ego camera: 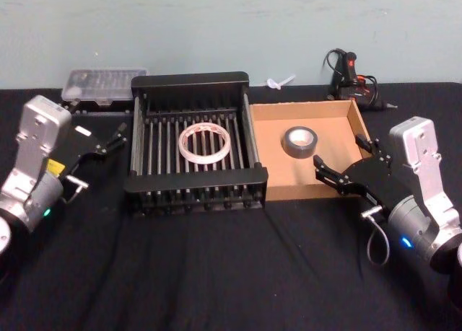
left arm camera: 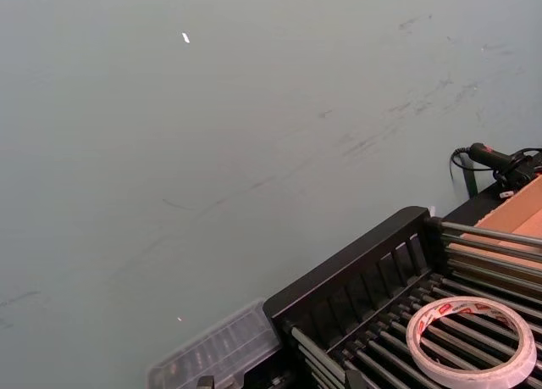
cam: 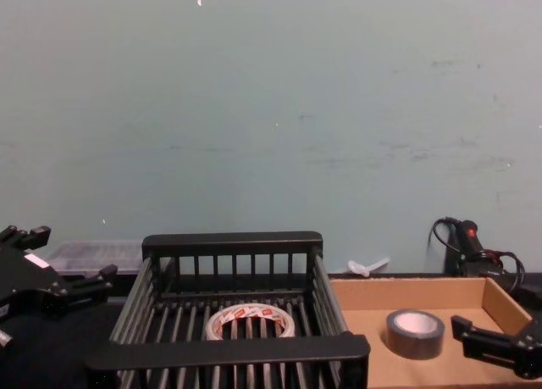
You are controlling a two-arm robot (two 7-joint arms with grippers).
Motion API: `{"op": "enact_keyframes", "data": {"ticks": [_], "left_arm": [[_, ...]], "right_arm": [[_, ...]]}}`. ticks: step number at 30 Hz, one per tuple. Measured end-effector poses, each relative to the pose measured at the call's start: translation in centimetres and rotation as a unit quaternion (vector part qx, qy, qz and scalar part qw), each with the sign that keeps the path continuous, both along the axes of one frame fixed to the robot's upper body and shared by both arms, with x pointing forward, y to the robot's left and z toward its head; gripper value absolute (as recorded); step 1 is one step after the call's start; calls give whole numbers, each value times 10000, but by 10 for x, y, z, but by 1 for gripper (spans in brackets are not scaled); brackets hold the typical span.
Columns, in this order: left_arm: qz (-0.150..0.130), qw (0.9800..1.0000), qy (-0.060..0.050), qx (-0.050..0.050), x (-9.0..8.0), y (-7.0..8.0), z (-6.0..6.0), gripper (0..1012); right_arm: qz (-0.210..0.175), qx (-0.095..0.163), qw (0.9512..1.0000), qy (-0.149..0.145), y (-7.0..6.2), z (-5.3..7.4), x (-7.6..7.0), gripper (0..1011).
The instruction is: Pick up the white tape and place it into the black box , Pick up the silver tape and place it into the brown box.
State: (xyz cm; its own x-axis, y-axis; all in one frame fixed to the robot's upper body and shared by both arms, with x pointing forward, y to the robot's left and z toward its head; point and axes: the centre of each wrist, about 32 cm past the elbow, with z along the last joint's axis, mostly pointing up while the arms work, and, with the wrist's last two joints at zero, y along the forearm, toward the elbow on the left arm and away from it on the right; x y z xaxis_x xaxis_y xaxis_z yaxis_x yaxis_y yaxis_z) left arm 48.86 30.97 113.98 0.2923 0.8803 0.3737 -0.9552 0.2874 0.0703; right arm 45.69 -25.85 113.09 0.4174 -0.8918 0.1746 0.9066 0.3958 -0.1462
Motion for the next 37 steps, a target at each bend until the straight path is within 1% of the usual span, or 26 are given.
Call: {"op": "enact_keyframes", "data": {"ticks": [37], "left_arm": [[0, 10000, 0, 0, 0, 0, 0, 1001]], "right_arm": [[0, 0, 10000, 0, 0, 0, 0, 1000]]}}
